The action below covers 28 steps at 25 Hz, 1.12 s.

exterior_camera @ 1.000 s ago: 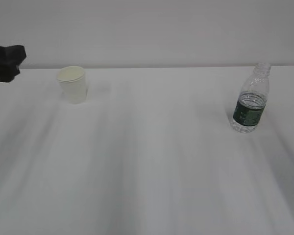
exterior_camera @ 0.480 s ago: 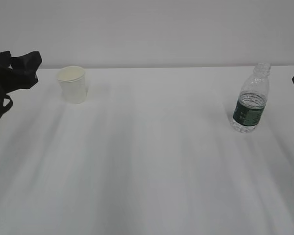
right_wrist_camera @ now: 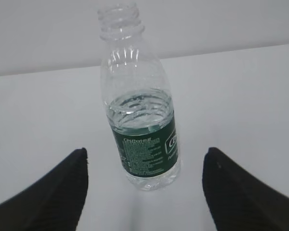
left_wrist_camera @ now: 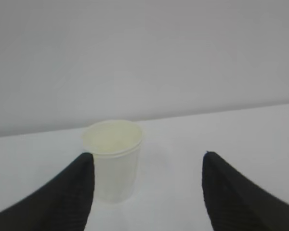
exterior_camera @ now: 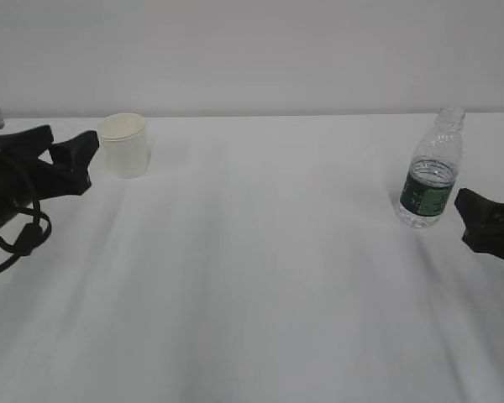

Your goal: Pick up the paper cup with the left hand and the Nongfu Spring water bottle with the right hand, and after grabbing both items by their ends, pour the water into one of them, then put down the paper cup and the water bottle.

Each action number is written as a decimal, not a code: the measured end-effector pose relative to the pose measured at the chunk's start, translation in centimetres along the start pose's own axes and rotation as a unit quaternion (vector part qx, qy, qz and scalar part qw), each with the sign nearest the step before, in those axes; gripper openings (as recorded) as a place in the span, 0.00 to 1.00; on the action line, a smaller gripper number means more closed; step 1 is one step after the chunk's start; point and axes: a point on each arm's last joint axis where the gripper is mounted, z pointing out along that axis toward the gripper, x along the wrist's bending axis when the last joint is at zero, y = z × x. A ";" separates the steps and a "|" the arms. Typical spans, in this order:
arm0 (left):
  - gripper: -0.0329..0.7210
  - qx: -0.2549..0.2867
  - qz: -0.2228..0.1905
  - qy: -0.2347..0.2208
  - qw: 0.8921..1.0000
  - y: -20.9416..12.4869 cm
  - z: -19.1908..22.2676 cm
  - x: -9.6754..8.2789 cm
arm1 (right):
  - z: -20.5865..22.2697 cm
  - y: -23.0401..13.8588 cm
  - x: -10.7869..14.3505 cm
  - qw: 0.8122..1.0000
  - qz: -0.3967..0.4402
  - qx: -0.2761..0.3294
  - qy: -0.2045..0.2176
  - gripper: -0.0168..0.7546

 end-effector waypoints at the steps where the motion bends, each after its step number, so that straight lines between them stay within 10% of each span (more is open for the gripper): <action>1: 0.71 0.008 -0.001 0.001 1.000 -0.5 0.1 0.0 | 0.3 -0.3 0.0 1.000 -0.001 0.005 0.001 0.74; 28: 0.71 0.047 0.001 -0.005 0.999 -2.9 0.4 0.1 | 8.0 -4.1 -0.7 0.999 -0.004 0.041 0.026 0.89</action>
